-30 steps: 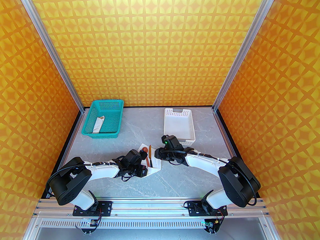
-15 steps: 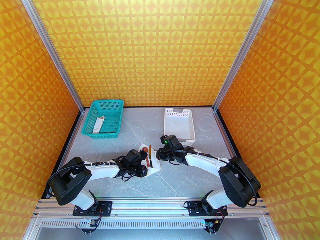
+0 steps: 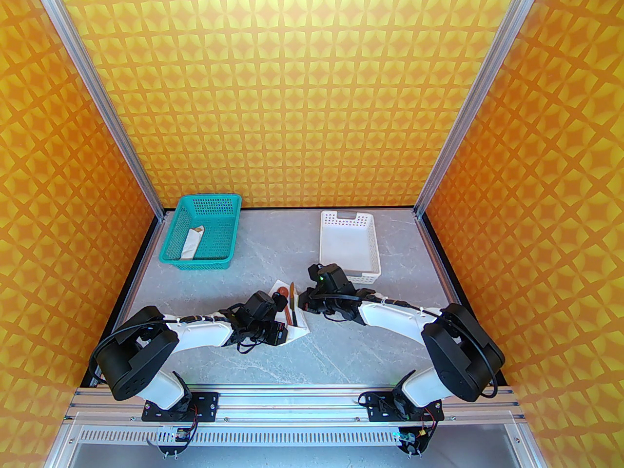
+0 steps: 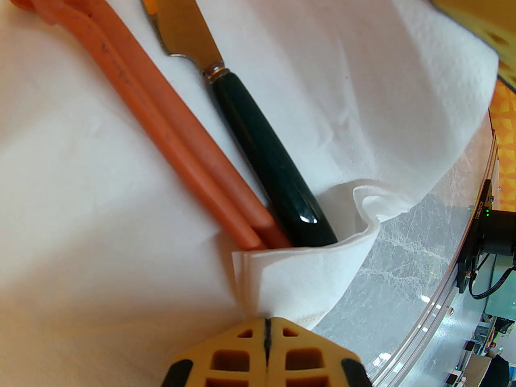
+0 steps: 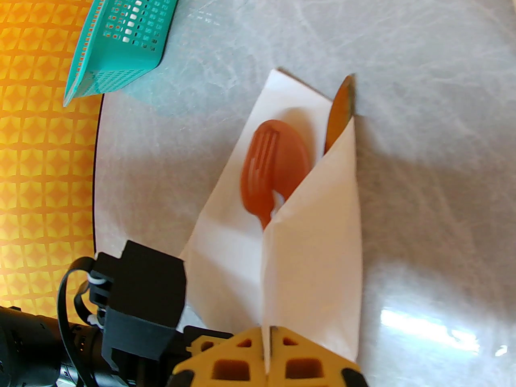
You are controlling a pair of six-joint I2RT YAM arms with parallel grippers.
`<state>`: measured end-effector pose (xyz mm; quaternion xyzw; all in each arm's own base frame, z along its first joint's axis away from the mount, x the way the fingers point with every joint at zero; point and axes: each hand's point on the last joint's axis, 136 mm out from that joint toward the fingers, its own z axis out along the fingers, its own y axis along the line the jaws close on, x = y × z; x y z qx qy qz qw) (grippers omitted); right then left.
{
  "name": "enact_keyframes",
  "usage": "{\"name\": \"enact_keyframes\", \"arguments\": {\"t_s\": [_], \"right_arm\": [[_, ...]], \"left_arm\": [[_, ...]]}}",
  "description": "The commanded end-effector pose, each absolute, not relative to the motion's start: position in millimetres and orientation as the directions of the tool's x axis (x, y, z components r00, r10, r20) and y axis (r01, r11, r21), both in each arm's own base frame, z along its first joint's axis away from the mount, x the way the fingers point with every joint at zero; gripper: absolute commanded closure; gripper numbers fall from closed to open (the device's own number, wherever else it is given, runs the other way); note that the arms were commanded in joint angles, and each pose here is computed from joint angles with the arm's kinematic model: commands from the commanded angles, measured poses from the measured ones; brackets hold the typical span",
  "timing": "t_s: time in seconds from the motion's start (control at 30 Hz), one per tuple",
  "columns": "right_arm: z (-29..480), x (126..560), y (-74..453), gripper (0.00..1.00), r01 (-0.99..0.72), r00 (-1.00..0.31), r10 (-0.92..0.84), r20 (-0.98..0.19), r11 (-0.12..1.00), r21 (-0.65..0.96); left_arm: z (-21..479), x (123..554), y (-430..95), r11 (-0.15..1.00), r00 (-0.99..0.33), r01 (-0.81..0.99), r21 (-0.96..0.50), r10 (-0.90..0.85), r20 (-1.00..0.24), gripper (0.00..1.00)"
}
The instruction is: Place the utensils on the paper napkin and roll it up
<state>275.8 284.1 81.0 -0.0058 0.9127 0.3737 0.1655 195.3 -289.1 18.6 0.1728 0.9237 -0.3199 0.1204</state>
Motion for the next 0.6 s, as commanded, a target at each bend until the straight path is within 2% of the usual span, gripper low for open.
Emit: {"name": "enact_keyframes", "arguments": {"t_s": [0.0, 0.57], "right_arm": [[80.7, 273.4, 295.2, 0.98, -0.122, -0.951, 0.126, -0.283, 0.688, 0.716], [70.8, 265.5, 311.9, 1.00, -0.056, -0.955, 0.185, -0.232, 0.657, 0.752]], "left_arm": [[7.6, 196.8, -278.6, 0.779, -0.919, 0.375, -0.502, 0.244, -0.308, 0.98], [7.8, 200.0, -278.1, 0.790, -0.925, 0.357, -0.498, 0.224, -0.308, 0.98]]}}
